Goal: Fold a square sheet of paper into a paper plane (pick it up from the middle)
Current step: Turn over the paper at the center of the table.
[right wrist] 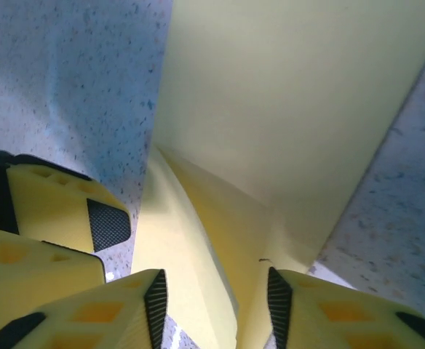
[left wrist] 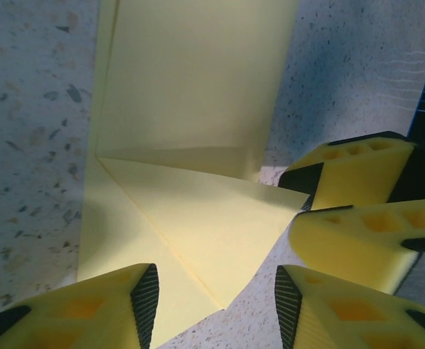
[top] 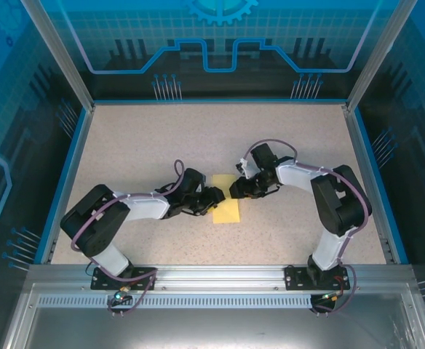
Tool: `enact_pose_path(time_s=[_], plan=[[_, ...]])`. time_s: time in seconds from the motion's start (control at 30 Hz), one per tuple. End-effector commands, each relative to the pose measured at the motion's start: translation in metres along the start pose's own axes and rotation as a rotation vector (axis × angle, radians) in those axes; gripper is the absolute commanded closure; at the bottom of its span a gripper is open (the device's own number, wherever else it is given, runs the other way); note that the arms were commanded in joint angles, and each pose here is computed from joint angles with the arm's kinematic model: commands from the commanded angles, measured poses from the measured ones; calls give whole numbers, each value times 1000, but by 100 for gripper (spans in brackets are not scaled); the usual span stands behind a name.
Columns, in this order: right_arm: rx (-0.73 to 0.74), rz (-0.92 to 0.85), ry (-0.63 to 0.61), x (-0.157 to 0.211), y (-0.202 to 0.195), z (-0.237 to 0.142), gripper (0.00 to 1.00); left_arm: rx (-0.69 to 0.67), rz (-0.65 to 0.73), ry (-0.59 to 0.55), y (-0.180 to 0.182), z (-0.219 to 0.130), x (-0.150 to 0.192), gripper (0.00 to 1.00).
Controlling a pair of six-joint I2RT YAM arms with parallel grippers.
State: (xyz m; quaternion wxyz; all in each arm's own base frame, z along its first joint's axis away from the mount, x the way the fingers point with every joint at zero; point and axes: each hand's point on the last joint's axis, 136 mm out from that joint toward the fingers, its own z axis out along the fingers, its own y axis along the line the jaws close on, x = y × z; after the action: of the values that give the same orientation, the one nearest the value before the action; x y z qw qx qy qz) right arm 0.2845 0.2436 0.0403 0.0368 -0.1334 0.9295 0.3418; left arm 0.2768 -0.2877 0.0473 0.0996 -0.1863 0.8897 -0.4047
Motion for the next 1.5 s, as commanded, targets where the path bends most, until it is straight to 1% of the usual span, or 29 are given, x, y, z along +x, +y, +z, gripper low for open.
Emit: enact_pose_path(time_s=[0.0, 0.1, 0.17, 0.27, 0.43, 0.6, 0.73, 0.83, 1.07, 1.17, 1.27, 1.33, 1.43, 1.47], plan=[[-64, -41, 33, -1, 11, 2, 63, 30, -15, 24, -4, 4, 5, 52], [-13, -32, 26, -1, 3, 2, 73, 22, -19, 25, 0, 4, 6, 52], [2, -14, 20, -3, -2, 2, 82, 21, -22, 27, 1, 5, 6, 53], [24, 11, 4, -5, -8, 0, 89, 20, -27, 29, 3, 6, 7, 52], [57, 35, -29, -9, -16, -7, 91, 27, -38, 32, 5, 7, 8, 52], [71, 55, -45, -10, -21, -11, 91, 21, -43, 31, 7, 12, 6, 52], [68, 54, -45, -9, -20, -12, 90, 39, -32, 30, 2, 17, 3, 52], [67, 56, -44, -9, -21, -12, 90, 53, -19, 34, -6, 23, 0, 54], [69, 64, -42, -8, -22, -13, 90, 62, -14, 31, -11, 30, -5, 63], [68, 63, -49, -8, -21, -15, 87, 55, -15, 29, -11, 31, -6, 68], [65, 58, -69, -10, -18, -20, 81, 52, -15, 21, -11, 31, -8, 75], [67, 57, -102, -13, -15, -29, 72, 47, -8, 9, -11, 29, -10, 82], [96, 65, -167, -18, -14, -47, 54, 32, 15, -15, -12, 22, -14, 91], [112, 78, -187, -20, -16, -53, 50, 23, 24, -21, -12, 20, -15, 94]])
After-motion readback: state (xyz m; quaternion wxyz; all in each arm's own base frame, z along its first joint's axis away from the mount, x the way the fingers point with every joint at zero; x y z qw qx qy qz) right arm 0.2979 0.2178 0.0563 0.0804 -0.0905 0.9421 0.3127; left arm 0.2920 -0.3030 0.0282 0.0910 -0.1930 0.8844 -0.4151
